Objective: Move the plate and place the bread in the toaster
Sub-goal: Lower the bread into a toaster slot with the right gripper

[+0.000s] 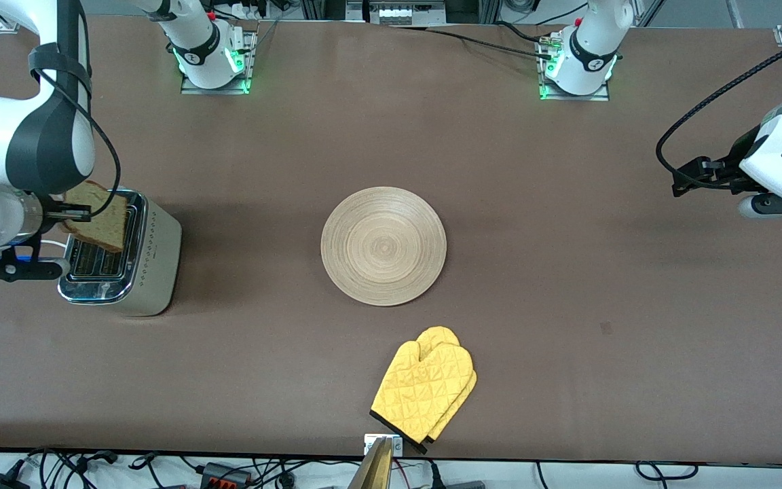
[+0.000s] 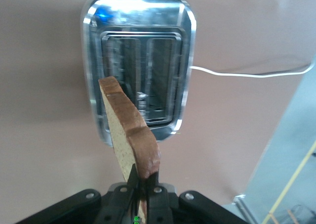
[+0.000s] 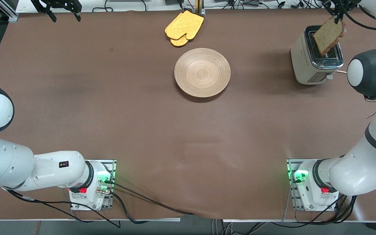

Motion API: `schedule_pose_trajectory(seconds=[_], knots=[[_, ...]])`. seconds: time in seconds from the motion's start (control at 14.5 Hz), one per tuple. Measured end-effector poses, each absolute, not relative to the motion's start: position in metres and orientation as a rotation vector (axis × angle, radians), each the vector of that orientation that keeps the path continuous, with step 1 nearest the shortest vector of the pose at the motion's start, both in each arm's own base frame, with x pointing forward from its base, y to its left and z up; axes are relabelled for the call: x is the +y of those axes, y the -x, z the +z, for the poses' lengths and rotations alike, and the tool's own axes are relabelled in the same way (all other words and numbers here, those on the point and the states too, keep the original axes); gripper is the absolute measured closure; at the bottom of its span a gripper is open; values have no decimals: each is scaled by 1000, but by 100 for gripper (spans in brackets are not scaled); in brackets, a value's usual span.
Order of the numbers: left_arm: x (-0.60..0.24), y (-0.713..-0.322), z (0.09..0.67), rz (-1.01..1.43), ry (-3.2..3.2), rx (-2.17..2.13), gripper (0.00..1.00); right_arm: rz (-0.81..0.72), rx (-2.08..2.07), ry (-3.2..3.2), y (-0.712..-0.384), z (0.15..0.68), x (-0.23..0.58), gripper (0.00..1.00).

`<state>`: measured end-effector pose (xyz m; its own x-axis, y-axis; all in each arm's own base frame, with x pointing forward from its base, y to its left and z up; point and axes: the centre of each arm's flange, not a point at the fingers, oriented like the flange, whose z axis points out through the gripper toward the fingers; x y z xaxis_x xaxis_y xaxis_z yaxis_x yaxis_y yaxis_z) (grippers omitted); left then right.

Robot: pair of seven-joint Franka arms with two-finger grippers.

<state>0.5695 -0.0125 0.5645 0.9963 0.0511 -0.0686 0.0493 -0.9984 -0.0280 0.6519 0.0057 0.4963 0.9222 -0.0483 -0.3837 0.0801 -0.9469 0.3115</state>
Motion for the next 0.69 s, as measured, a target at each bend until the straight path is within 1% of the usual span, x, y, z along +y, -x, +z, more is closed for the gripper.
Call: schedule_pose_trajectory(seconds=[0.14,0.34,0.69], knots=[[-12,-570,565,106,3112,-82,0,-553,36,-2752,-656,492,-9,92],[-9,-570,564,106,3112,-90,0,-572,39,-2741,-660,479,-8,92],[-8,-570,564,106,3114,-94,0,-518,16,-2734,-669,468,-1,92]])
